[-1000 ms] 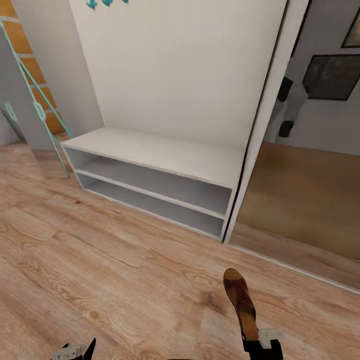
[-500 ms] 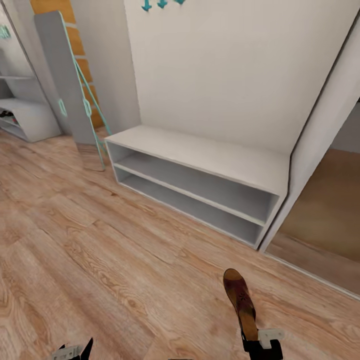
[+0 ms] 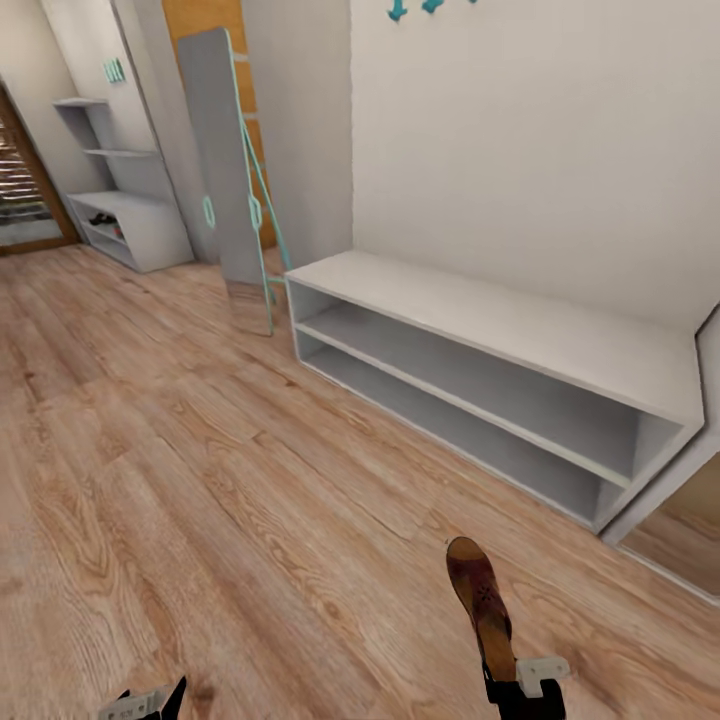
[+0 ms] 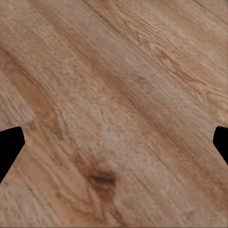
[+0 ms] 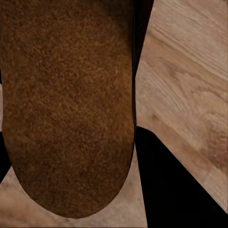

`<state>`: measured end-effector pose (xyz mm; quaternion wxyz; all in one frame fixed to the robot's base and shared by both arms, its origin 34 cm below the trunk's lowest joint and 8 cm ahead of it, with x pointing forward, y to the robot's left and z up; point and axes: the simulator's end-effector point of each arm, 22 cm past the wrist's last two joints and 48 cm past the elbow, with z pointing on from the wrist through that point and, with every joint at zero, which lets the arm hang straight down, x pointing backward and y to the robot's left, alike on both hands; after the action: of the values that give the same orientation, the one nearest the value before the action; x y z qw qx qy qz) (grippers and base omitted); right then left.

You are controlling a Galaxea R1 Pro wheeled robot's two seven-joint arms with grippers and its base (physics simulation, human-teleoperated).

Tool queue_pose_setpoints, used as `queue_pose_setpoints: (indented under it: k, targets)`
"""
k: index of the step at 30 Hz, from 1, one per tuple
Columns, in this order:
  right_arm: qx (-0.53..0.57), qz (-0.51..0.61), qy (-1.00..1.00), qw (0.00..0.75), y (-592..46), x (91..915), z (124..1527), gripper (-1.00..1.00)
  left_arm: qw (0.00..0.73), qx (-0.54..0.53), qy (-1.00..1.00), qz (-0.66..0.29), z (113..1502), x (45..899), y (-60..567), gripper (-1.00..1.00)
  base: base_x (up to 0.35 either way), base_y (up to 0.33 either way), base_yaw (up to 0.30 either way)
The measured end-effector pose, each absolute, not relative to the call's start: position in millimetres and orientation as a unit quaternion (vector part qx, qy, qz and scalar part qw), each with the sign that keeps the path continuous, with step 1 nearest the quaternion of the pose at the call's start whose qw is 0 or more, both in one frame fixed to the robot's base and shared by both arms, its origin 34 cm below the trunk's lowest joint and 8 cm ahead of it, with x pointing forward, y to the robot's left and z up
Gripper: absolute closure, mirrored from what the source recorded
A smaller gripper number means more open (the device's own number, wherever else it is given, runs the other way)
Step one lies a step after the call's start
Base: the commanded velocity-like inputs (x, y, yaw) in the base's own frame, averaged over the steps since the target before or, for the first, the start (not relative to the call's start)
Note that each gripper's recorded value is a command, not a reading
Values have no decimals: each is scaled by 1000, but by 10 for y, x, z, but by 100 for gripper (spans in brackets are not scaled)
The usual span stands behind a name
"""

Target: Pick up the two gym shoes and the two sandals from the corridor floor and place them onto the hallstand (shoe rack) in the corridor, making sure they are on the rack and not on the floor. Arrange them so the two gym shoes are next to each other and the two sandals are next to each other.

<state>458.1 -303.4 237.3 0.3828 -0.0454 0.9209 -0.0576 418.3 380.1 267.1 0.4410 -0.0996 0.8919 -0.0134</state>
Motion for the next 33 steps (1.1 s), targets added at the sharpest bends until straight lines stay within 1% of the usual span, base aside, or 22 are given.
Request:
queue_pose_setpoints:
  k: [12, 33]
  targets:
    - [-46, -57, 921, 383, -3033, 4581, 2374, 100, 440, -100, 892, -14, 2666, 4176, 3796, -100, 207, 292, 281]
    - [-46, -57, 921, 383, -3022, 4581, 2374, 100, 440, -100, 892, -14, 2666, 4177, 3796, -100, 241, 251, 281]
